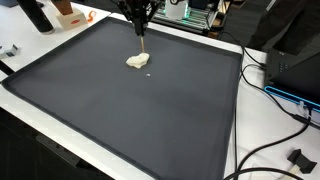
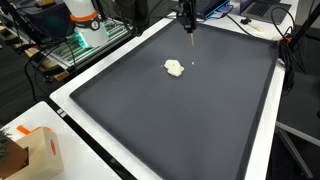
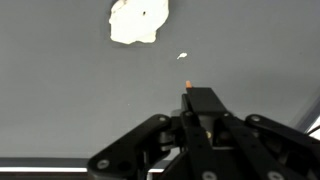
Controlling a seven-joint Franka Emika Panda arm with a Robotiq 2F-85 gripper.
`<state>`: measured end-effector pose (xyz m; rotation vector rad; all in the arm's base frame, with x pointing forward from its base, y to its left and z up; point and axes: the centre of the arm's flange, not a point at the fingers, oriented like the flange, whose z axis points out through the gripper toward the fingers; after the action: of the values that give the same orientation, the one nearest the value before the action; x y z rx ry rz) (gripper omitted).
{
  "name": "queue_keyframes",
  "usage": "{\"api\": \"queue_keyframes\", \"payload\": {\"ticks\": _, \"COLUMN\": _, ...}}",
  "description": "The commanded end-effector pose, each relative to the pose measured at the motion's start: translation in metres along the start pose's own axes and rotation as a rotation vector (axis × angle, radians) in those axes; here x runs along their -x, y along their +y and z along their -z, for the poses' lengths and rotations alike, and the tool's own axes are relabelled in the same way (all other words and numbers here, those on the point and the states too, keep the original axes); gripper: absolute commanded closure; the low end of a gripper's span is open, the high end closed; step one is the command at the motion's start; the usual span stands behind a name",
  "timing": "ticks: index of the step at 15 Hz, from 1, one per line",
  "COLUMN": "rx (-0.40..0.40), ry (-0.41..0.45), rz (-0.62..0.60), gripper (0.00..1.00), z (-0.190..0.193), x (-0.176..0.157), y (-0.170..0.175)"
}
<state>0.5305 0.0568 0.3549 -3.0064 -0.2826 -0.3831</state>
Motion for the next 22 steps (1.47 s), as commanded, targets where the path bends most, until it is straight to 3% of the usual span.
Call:
{"api": "queue_keyframes", "payload": {"ticks": 1, "rx": 0.091, "ry": 0.022, "rz": 0.000, "gripper": 0.97, "z": 0.019, "x": 0.015, "y": -0.010}}
{"api": "queue_keyframes", "payload": {"ticks": 10, "rx": 0.244, "ry": 0.045, "rz": 0.069, "gripper": 0.97, "z": 0.048, "x": 0.025, "y": -0.032}}
{"api": "queue_keyframes", "payload": {"ticks": 11, "rx": 0.213, "ry": 0.038, "rz": 0.056, "gripper": 0.87, "z": 0.044, "x": 0.009, "y": -0.024}}
{"api": "queue_keyframes", "payload": {"ticks": 17, "rx": 0.246, "ry": 0.045, "rz": 0.073, "gripper": 0.87, "z": 0.050, "x": 0.013, "y": -0.030}}
{"api": "queue_keyframes", "payload": {"ticks": 18, "rx": 0.247, "ry": 0.044, "rz": 0.071, "gripper": 0.97, "z": 0.050, "x": 0.013, "y": -0.029}}
{"api": "queue_keyframes", "payload": {"ticks": 22, "rx": 0.260, "ry": -0.052, "rz": 0.030, "gripper": 0.97, "z": 0.025, "x": 0.023, "y": -0.014}}
